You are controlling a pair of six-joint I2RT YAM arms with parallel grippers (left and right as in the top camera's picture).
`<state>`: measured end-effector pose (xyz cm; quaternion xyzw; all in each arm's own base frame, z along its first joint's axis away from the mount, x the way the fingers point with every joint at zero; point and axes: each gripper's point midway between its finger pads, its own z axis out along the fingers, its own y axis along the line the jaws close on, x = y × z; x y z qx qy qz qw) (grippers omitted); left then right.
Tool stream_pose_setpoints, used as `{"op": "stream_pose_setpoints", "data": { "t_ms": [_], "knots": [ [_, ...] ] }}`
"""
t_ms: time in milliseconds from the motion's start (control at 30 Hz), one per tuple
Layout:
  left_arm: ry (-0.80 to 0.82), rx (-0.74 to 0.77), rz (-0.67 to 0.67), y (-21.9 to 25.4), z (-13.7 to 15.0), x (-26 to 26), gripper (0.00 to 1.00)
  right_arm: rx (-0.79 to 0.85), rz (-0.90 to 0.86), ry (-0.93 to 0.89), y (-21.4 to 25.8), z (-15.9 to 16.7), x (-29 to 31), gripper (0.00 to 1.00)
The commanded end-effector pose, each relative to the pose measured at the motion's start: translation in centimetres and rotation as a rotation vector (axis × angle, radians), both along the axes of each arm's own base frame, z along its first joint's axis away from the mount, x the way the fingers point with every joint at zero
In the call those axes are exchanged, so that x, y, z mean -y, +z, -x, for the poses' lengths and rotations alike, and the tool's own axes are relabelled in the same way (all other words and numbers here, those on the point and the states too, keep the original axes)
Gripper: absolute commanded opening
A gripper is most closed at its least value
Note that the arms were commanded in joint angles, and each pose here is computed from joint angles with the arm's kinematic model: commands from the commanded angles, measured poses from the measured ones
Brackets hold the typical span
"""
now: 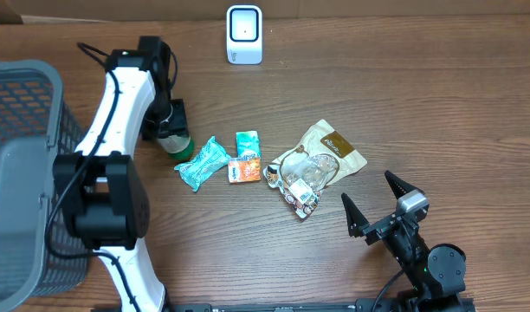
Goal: Scan the item barcode
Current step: 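Lower the brown jar onto the table beside the wipes and release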
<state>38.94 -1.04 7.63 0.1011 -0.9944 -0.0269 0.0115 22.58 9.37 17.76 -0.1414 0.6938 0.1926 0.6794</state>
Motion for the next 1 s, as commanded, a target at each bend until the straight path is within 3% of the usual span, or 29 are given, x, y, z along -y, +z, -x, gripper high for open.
{"op": "stream_pose_setpoints", "data": {
  "t_ms": [0, 33, 167, 300, 667, 967],
  "knots": [
    [-0.067, -0.008, -0.006, -0.5, 0.0, 1.7, 0.3, 0.002, -0.004, 0.002, -0.2, 0.0, -0.1, 1.0],
    [-0.078, -0.003, -0.005, -0.5, -0.1, 2.2, 0.35, 0.002, -0.004, 0.002, -0.2, 0.0, -0.1, 1.0],
    [-0.128, 0.009, -0.008, -0.5, -0.2, 4.1, 0.72, 0.002, -0.004, 0.002, -0.2, 0.0, -0.1, 1.0],
    [-0.155, 0.013, -0.013, -0.5, -0.1, 5.0, 0.9, 0.002, -0.004, 0.002, -0.2, 0.0, -0.1, 1.0],
    [-0.102, 0.032, -0.089, 2.1, -0.5, 3.1, 0.86, 0.002, -0.004, 0.002, -0.2, 0.0, -0.1, 1.0],
    [-0.09, 0.223, 0.044, 14.0, -0.8, 4.7, 0.9, 0.002, -0.004, 0.002, -0.2, 0.0, -0.1, 1.0]
  ]
}}
